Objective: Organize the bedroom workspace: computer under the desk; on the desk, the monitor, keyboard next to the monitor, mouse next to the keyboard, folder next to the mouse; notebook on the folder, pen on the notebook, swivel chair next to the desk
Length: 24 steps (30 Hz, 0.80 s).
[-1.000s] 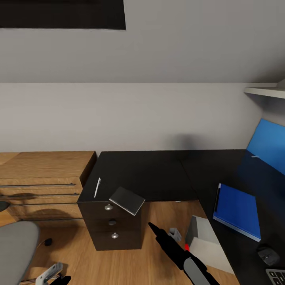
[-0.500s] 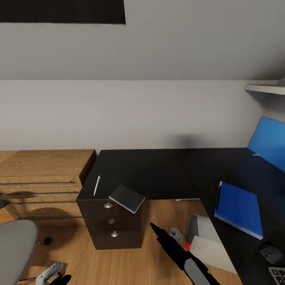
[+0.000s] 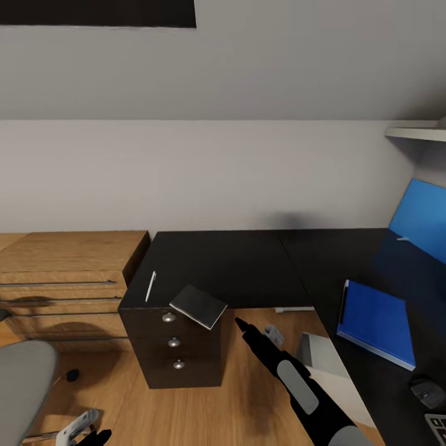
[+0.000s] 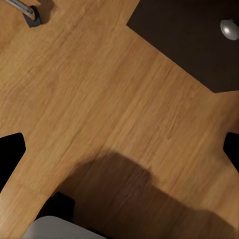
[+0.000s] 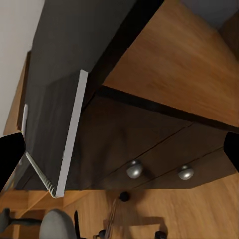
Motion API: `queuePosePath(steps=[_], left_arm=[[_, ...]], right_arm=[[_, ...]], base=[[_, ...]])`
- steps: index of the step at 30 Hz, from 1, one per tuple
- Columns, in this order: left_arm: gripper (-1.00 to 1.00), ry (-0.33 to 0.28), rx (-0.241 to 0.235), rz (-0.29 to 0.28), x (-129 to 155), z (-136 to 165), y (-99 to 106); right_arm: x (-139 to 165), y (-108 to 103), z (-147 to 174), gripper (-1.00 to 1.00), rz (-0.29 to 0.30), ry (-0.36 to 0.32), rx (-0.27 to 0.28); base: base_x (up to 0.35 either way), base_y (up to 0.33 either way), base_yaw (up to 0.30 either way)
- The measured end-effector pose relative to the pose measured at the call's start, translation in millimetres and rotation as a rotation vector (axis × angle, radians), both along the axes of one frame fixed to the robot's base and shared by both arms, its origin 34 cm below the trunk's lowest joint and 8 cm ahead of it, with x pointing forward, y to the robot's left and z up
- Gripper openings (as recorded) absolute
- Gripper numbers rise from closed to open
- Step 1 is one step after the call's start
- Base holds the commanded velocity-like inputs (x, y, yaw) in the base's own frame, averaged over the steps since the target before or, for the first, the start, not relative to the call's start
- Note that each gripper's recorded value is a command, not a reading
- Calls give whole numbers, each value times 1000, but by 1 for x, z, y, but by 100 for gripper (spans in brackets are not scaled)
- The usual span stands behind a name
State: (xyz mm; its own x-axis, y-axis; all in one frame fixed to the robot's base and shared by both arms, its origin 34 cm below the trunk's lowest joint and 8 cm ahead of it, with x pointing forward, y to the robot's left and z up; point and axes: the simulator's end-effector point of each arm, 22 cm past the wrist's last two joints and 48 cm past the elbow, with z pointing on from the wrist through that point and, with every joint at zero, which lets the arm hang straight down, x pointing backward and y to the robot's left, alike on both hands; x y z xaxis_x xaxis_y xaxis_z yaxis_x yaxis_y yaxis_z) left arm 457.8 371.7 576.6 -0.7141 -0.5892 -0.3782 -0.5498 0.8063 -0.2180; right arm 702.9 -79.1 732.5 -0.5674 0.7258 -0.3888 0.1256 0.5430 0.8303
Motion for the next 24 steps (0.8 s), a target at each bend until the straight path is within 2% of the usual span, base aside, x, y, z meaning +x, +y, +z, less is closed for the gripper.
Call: queuePosePath(steps=[14, 17, 24], left_arm=[[100, 3, 1, 0, -2, -25, -2], [100, -18, 12, 8, 2, -28, 1], [100, -49, 28, 21, 6, -38, 6]], right_arm=[[-5, 8, -24, 100, 39, 22, 20], [-5, 10, -29, 100, 41, 19, 22], [-6, 9, -41, 100, 43, 17, 22]], base=[[0, 0, 0], [0, 0, 6], [0, 0, 198]])
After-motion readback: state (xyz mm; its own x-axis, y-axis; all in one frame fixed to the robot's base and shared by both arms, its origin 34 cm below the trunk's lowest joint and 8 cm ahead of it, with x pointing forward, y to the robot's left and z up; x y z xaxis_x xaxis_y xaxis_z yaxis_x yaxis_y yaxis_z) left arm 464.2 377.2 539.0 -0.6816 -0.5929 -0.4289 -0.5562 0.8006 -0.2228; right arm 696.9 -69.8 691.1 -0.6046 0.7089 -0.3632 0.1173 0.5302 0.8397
